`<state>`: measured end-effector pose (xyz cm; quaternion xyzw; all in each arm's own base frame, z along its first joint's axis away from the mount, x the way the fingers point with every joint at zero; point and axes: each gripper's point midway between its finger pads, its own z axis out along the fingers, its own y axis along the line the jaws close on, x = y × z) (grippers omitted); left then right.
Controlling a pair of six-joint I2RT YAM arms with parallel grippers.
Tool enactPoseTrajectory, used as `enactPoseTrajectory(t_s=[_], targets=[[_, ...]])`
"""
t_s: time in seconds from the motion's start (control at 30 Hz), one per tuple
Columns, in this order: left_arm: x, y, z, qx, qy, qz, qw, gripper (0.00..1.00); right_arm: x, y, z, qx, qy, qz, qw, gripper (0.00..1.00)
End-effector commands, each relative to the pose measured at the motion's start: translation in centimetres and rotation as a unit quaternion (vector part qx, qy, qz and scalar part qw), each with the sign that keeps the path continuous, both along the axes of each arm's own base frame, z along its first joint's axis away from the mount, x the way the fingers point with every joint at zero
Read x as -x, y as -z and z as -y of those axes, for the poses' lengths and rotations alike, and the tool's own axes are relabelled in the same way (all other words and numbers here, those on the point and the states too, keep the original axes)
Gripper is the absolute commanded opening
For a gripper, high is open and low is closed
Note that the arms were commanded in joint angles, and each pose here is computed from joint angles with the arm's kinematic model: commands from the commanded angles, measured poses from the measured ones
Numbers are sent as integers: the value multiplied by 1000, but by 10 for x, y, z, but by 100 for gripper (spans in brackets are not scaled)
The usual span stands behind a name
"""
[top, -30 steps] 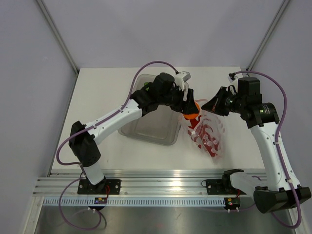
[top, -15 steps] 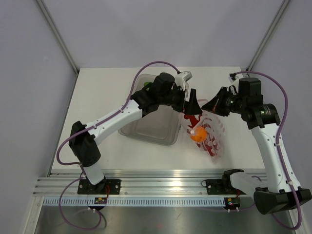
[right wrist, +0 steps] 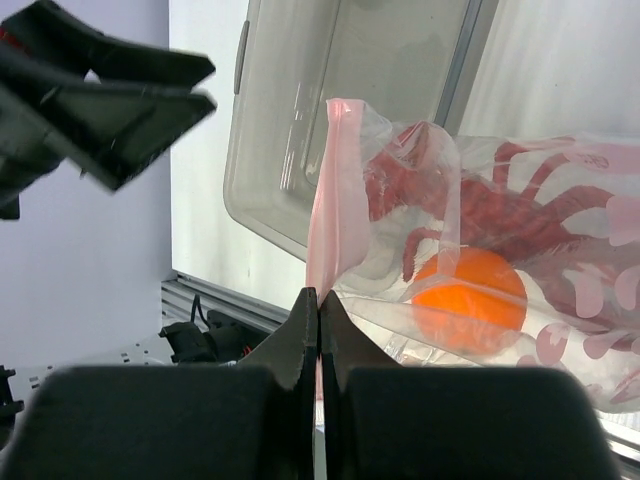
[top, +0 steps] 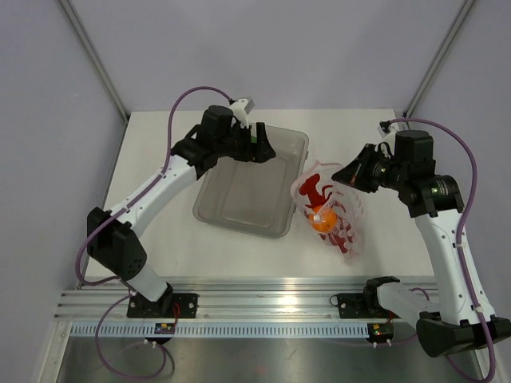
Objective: Place the food in the zip-top bag and seal the zipper
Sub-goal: Place the fake fruit in the zipper food storage bag, then pick up the fake vegetable from the bin.
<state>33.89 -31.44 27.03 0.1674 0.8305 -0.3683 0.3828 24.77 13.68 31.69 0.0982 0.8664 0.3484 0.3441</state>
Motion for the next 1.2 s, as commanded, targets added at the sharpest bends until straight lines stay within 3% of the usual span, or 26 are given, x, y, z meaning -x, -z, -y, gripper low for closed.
enactPoseTrajectory(t_s=[0.0, 0.23, 0.43, 0.5, 0.7, 0.9, 0.97, 1.17], targets=[[-43, 37, -26, -87, -96, -15, 992, 84, -1, -13, -6, -14, -12, 24, 1000, 0], [-115, 98, -46, -219, -193, -8, 956, 98, -1, -15, -3, -4, -7, 27, 1000, 0], [-150, 120, -58, -243, -255, -6, 936, 95, -5, -9, -3, -1, -7, 18, 1000, 0], [-157, 122, -62, -229, -286, -11, 930, 92, -9, -7, -4, -2, -8, 15, 1000, 0], [-173, 129, -87, -195, -426, -13, 884, 88, -16, -3, -6, 0, -14, 10, 1000, 0], [-189, 141, -88, -128, -466, -48, 874, 90, -18, 1, -6, 4, -15, 2, 1000, 0], [-194, 147, -83, -93, -460, -63, 881, 90, -19, 1, -6, 5, -15, 3, 1000, 0], [-203, 159, -91, -53, -498, -75, 862, 90, -19, 3, -7, 7, -18, -2, 1000, 0]])
